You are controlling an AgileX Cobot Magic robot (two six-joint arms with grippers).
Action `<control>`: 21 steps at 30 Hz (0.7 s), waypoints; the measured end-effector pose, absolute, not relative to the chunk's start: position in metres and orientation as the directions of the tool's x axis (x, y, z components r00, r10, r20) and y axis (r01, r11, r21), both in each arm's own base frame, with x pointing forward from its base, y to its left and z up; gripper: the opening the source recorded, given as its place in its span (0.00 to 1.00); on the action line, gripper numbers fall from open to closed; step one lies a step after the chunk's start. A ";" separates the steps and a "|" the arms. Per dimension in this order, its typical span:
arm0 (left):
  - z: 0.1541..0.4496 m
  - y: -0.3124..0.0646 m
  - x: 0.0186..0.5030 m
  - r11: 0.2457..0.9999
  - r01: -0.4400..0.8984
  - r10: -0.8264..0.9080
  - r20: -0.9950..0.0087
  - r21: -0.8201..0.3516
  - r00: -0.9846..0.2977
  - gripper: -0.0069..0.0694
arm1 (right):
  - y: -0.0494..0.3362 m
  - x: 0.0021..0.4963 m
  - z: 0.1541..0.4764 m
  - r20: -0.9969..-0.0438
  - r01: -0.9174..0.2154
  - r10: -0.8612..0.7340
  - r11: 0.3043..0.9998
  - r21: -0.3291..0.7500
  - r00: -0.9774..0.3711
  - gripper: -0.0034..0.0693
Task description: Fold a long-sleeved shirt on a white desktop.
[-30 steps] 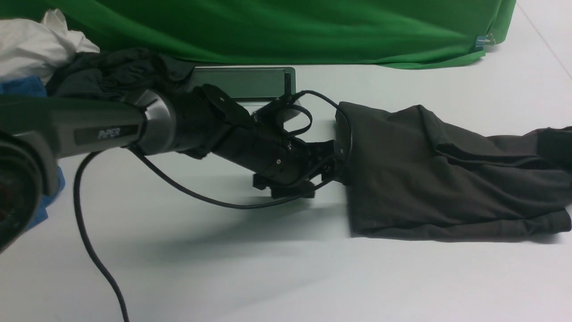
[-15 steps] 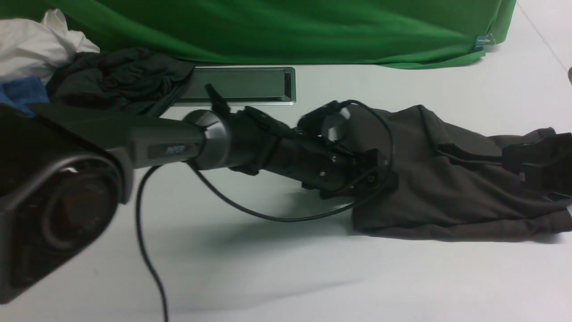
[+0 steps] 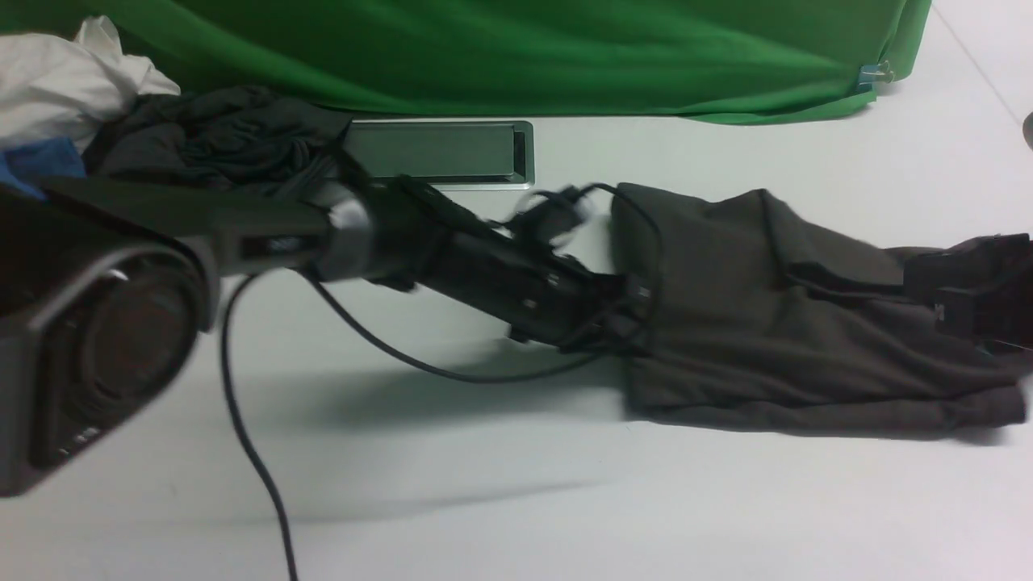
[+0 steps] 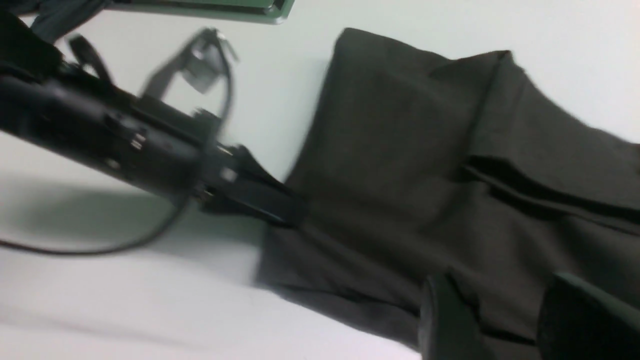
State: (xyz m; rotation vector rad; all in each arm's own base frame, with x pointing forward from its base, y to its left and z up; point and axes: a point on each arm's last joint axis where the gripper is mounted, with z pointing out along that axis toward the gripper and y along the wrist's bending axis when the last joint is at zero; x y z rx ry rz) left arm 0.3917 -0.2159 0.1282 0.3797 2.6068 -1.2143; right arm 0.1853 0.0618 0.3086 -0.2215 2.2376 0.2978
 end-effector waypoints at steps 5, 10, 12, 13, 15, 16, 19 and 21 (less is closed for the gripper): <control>0.151 -0.173 0.389 0.668 0.354 0.164 -0.335 -0.655 -0.928 0.16 | 0.063 0.186 0.325 -0.778 -0.267 -0.062 0.954 0.139 -0.626 0.39; 0.168 -0.128 0.365 0.733 0.311 0.116 -0.340 -0.604 -0.933 0.16 | 0.064 0.189 0.347 -0.786 -0.276 -0.063 0.951 0.139 -0.614 0.39; 0.171 -0.108 0.353 0.762 0.274 0.079 -0.336 -0.586 -0.938 0.16 | 0.066 0.193 0.351 -0.782 -0.277 -0.065 0.951 0.140 -0.620 0.39; 0.172 -0.100 0.349 0.773 0.260 0.065 -0.336 -0.579 -0.940 0.16 | 0.066 0.195 0.352 -0.778 -0.278 -0.067 0.950 0.141 -0.625 0.39; 0.175 -0.083 0.342 0.798 0.237 0.039 -0.346 -0.554 -0.937 0.16 | 0.070 0.203 0.349 -0.761 -0.289 -0.078 0.946 0.148 -0.644 0.39; 0.174 -0.082 0.342 0.799 0.234 0.037 -0.343 -0.553 -0.939 0.16 | 0.071 0.203 0.348 -0.759 -0.291 -0.079 0.945 0.149 -0.646 0.39; 0.178 -0.066 0.339 0.818 0.220 0.019 -0.357 -0.531 -0.934 0.16 | 0.080 0.218 0.335 -0.723 -0.325 -0.103 0.930 0.175 -0.683 0.39; 0.180 -0.062 0.339 0.823 0.214 0.015 -0.357 -0.526 -0.934 0.16 | 0.094 0.235 0.317 -0.696 -0.366 -0.146 0.914 0.178 -0.703 0.39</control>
